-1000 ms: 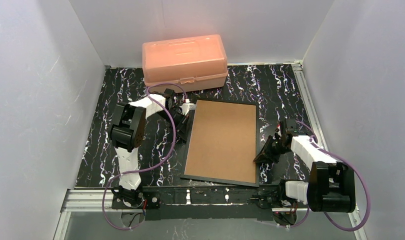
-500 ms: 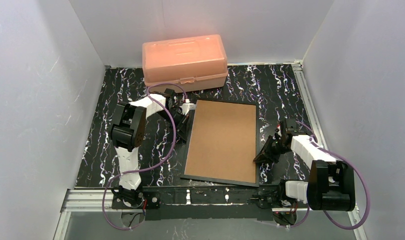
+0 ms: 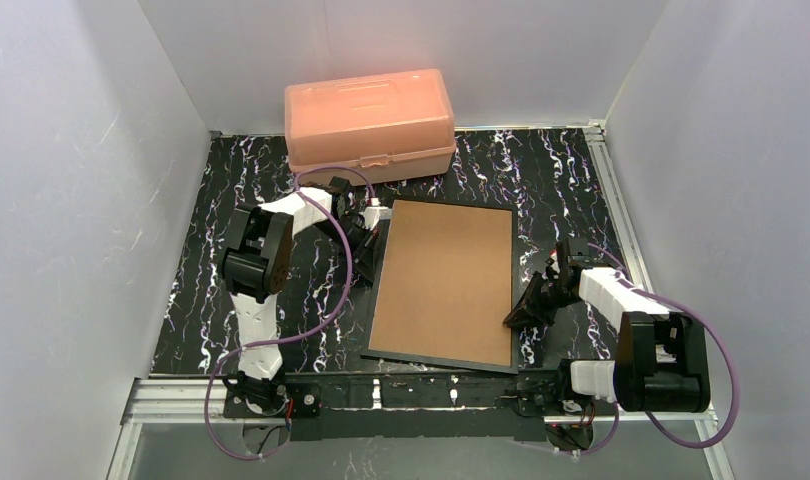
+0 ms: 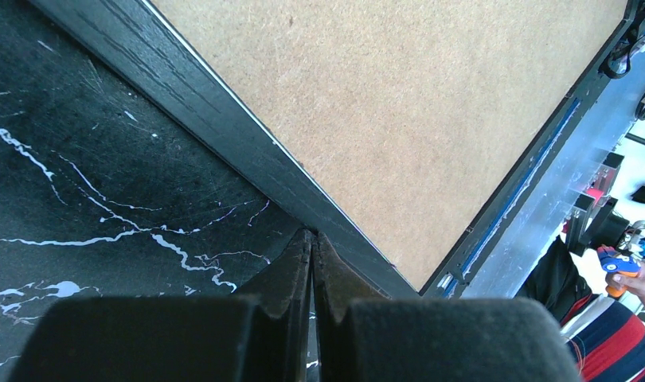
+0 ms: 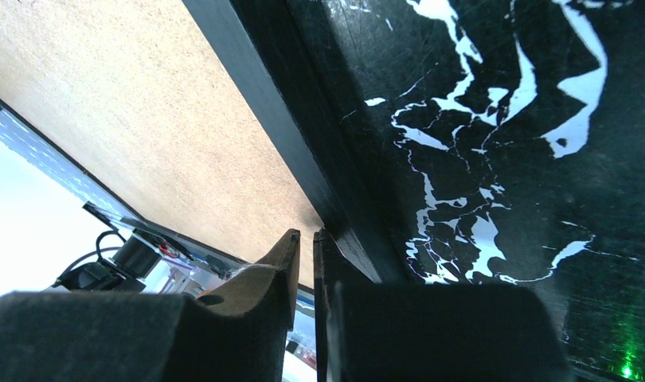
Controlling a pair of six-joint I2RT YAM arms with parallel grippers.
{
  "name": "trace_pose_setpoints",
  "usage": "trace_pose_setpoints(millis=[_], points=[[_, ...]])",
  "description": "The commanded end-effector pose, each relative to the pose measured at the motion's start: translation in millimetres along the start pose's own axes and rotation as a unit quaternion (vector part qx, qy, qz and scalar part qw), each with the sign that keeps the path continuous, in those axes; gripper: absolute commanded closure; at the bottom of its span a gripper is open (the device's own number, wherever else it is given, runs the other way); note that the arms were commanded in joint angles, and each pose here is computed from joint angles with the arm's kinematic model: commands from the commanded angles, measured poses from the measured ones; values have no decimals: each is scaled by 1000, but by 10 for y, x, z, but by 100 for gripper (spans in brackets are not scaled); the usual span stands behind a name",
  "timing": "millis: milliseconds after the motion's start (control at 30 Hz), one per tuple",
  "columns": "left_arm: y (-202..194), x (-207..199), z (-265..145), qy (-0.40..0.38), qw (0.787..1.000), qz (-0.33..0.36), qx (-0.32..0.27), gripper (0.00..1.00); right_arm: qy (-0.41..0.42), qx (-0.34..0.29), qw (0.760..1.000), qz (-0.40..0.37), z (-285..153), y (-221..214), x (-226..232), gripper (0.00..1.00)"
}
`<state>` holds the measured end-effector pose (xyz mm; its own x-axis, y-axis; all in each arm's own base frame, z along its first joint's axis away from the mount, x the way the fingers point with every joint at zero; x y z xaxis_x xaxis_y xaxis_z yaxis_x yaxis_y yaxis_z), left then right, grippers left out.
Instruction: Put the photo into the frame
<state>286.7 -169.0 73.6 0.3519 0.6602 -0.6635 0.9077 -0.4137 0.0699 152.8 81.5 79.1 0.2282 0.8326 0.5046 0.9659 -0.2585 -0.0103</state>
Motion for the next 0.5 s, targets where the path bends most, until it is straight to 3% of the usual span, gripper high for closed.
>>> trace_pose_setpoints(millis=[0,467], points=[[34,-80,114,-12,1000,14,9,100,-52,-2,999,-10,120,-30,-180,79],[48,-98,85,-8,1000,17,5,100,-93,-16,995,-35,24,95,-146,79]])
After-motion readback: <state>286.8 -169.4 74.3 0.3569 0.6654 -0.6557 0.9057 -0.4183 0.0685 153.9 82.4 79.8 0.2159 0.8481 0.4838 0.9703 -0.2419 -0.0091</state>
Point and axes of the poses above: each gripper's point midway between its finger pads, its own z axis out along the fingers, its own x axis along the line the jaws close on, y = z × x, the point moved 6 cm from there along -z, back along the fingers, and after that the axes turned 13 degrees about -z, right-handed, at the moved point
